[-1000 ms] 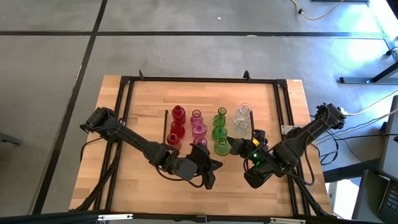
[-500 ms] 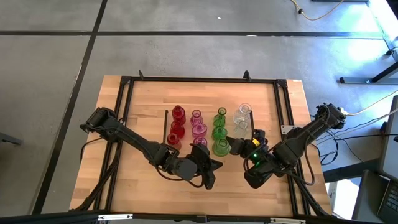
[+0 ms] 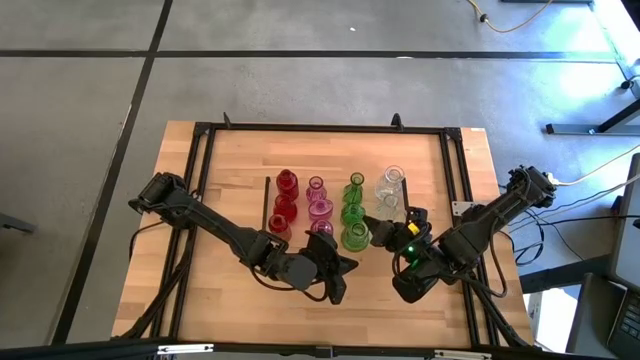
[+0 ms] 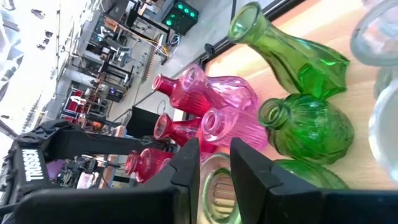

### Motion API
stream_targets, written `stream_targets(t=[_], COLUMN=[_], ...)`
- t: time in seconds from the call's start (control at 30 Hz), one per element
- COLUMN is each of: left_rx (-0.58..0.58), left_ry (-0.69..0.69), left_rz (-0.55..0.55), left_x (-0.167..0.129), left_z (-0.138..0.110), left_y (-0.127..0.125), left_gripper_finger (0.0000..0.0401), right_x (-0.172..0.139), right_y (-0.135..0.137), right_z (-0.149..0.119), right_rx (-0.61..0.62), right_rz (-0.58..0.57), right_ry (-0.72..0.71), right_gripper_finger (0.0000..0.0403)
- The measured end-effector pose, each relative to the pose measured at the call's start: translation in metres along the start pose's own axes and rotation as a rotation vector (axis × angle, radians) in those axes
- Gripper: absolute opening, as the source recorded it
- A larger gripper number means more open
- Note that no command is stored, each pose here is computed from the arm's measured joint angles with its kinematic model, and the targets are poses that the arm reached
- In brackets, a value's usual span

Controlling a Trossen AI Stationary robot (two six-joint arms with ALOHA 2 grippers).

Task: Sort vases onto shelf
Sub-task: Put the green vase on the shelf aligned with the other green vases

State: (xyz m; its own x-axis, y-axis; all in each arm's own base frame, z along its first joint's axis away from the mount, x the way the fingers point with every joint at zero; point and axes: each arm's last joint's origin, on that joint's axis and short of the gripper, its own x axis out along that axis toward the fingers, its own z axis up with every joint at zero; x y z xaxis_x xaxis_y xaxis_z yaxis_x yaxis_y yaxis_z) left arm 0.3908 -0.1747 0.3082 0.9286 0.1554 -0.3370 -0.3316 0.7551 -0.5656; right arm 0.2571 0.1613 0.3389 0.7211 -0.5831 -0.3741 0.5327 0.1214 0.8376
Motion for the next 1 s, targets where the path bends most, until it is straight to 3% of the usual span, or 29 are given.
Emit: stream_targets(t=[0.27,0.7,0.83,1.0], left_rx=[0.000,-0.005,0.001,0.063], left_ry=[-0.008,-0.025,-0.065,-0.171], left_rz=[0.006,0.020,0.043,0.082], left_x=[0.000,0.000,-0.007,-0.034], left_z=[0.000,0.001,0.002,0.011], left_y=[0.000,0.000,-0.002,-0.014], left_gripper_finger=[0.0000,0.0000,0.0000,0.0000], right_x=[0.000,-0.011,-0.029,-0.067], right_y=[0.007,0.029,0.039,0.038], right_z=[-0.003,0.008,0.010,0.002], right_rx=[-0.019,-0.159,-0.267,-0.381], right_rz=[0.054,0.091,0.143,0.221], right_ry=[-0.019,-0.033,-0.048,0.033], right_gripper_finger=[0.0069,0.0069,0.0069,0.0059])
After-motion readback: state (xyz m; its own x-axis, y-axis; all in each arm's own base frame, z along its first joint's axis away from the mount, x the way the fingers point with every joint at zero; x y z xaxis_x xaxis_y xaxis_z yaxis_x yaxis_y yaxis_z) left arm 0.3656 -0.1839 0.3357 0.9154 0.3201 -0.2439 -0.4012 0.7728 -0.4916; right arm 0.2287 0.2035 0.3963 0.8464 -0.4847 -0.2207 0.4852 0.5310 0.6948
